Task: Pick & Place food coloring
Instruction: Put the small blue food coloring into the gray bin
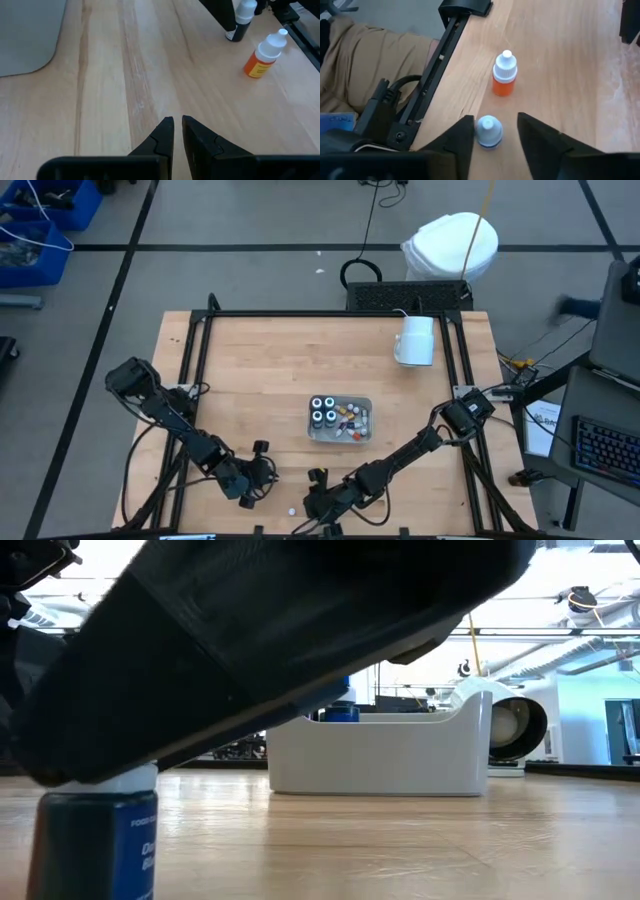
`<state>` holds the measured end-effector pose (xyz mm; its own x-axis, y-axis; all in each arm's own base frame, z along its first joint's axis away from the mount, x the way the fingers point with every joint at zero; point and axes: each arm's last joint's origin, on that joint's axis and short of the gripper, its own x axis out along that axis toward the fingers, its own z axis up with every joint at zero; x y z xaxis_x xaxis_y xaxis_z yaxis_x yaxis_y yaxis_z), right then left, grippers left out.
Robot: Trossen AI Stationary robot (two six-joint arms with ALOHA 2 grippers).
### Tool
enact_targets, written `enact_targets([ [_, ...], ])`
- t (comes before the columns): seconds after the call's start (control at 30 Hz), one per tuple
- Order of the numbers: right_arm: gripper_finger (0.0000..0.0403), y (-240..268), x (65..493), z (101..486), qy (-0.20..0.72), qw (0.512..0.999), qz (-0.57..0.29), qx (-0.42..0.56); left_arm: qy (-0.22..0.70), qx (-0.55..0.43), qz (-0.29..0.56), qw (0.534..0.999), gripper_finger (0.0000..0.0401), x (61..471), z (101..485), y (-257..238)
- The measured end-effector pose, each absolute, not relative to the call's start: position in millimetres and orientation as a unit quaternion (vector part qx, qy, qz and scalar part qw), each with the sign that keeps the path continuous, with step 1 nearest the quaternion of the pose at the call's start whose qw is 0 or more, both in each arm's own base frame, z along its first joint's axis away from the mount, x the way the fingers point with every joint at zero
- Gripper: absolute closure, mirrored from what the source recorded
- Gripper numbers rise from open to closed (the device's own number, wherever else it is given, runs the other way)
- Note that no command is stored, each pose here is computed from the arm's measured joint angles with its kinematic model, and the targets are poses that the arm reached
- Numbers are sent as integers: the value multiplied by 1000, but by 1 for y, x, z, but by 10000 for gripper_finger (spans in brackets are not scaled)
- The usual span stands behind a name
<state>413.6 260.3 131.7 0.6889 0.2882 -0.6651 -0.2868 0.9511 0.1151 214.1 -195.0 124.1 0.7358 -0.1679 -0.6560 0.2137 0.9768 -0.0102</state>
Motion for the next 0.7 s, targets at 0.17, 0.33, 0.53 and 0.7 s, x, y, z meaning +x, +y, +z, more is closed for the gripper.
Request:
enact_targets([
  [0.17, 355, 261, 413, 132, 363, 919, 156, 6, 349, 34, -103, 931, 354, 214, 124, -195],
  [0.33, 357, 261, 411, 137, 366, 917, 156, 6, 350, 19, -98, 931, 354, 213, 124, -196],
  [0.53, 357, 239, 398, 198, 363, 923, 126, -37, 355, 23, -102, 929, 354, 210, 123, -198],
  [0.7, 357, 211, 369, 252, 367, 924, -1, -105, 370, 34, -116, 921, 354, 209, 122, -197],
])
